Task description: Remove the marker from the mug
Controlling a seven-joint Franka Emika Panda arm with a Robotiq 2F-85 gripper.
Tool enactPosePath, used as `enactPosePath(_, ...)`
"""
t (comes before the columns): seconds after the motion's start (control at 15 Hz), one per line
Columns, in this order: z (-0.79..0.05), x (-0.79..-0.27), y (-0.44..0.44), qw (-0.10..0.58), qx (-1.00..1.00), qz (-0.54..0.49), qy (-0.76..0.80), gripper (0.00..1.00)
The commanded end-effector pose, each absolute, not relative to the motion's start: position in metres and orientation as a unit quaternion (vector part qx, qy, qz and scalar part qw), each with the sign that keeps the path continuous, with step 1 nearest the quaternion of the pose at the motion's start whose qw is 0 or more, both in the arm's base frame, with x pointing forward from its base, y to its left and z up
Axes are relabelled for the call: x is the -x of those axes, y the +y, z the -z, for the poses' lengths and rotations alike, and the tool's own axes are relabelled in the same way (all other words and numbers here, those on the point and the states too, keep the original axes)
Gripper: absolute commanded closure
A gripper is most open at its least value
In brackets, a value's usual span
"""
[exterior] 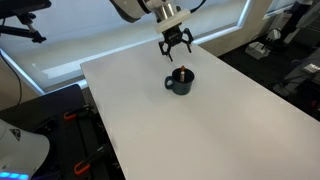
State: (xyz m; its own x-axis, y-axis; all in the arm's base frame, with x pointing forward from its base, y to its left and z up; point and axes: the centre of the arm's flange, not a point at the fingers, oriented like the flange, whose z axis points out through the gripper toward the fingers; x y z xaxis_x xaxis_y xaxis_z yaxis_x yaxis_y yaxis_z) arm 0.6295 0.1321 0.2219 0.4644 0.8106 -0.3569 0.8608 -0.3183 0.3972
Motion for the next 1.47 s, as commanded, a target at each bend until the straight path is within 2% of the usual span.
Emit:
enactPosePath(0.0,-0.222,-0.629,0.132,0.274,-0.810,0.046,0.516,0.00)
enactPosePath(0.33,-0.220,-0.627,0.129,0.284,-0.810,0.041,0.511,0.00)
enactPosePath(0.67,-0.207,-0.621,0.098,0.337,-0.814,0.023,0.474,0.00)
enactPosePath(1.4,-0.196,-0.628,0.087,0.330,-0.820,0.045,0.465,0.00)
